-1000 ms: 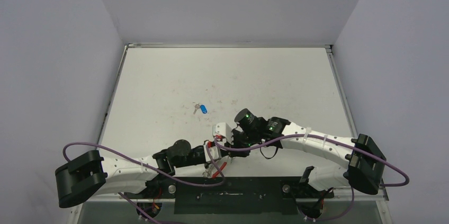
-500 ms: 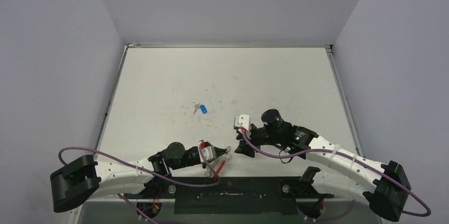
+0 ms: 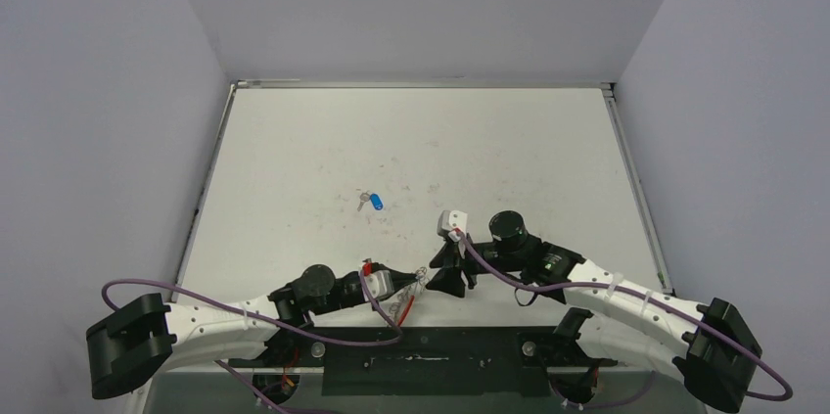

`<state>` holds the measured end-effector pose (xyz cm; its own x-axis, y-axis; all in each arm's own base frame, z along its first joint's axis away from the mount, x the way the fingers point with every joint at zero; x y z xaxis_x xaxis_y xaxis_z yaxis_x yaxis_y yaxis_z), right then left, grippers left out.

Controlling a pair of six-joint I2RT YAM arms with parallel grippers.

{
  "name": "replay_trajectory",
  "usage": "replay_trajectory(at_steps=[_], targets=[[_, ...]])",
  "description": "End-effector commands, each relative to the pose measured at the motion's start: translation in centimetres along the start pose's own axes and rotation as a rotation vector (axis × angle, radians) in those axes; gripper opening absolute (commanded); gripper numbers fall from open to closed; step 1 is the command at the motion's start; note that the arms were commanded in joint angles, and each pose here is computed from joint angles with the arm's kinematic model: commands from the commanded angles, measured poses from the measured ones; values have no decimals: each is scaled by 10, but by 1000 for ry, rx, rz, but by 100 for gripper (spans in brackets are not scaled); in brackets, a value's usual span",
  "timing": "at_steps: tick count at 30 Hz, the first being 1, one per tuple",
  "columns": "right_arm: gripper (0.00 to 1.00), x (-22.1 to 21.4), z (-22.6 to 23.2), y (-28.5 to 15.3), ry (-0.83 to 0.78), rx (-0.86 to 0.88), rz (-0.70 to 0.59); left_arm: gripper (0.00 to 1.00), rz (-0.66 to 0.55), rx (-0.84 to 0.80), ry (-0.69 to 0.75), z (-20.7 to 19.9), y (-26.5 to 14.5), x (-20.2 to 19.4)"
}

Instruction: Put the keys on the keyring

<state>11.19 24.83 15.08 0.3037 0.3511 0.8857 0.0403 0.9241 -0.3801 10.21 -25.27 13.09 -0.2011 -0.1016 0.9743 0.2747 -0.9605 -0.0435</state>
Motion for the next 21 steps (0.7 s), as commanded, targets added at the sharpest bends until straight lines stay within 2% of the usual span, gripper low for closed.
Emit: replay_trajectory(at_steps=[1, 7, 12, 15, 17, 21], targets=[[46, 24, -1, 6, 30, 5, -113, 0, -51, 17, 0, 3, 2, 13], [34, 19, -9, 14, 63, -10, -76, 0, -52, 15, 0, 3, 1, 13], [29, 17, -9, 12, 68, -5, -76, 0, -51, 20, 4, 4, 0, 13], [9, 17, -9, 11, 67, 0, -82, 0, -47, 20, 7, 4, 0, 13], [0, 17, -10, 11, 70, 1, -81, 0, -48, 22, 9, 4, -1, 13], [0, 14, -12, 11, 79, -5, -73, 0, -52, 24, 12, 4, -1, 14]])
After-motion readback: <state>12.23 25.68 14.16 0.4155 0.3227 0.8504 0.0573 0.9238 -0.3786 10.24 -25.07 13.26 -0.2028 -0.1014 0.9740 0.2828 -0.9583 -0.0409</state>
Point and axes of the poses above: each gripper's point midway between its finger pads, its own y axis out along the fingers, its own z axis along the line the jaws close on, x = y × z, the point moved 4 cm from there along -y, back along the fingers, and after that the axes turned 4 degrees about y, right-handed, at the moved point
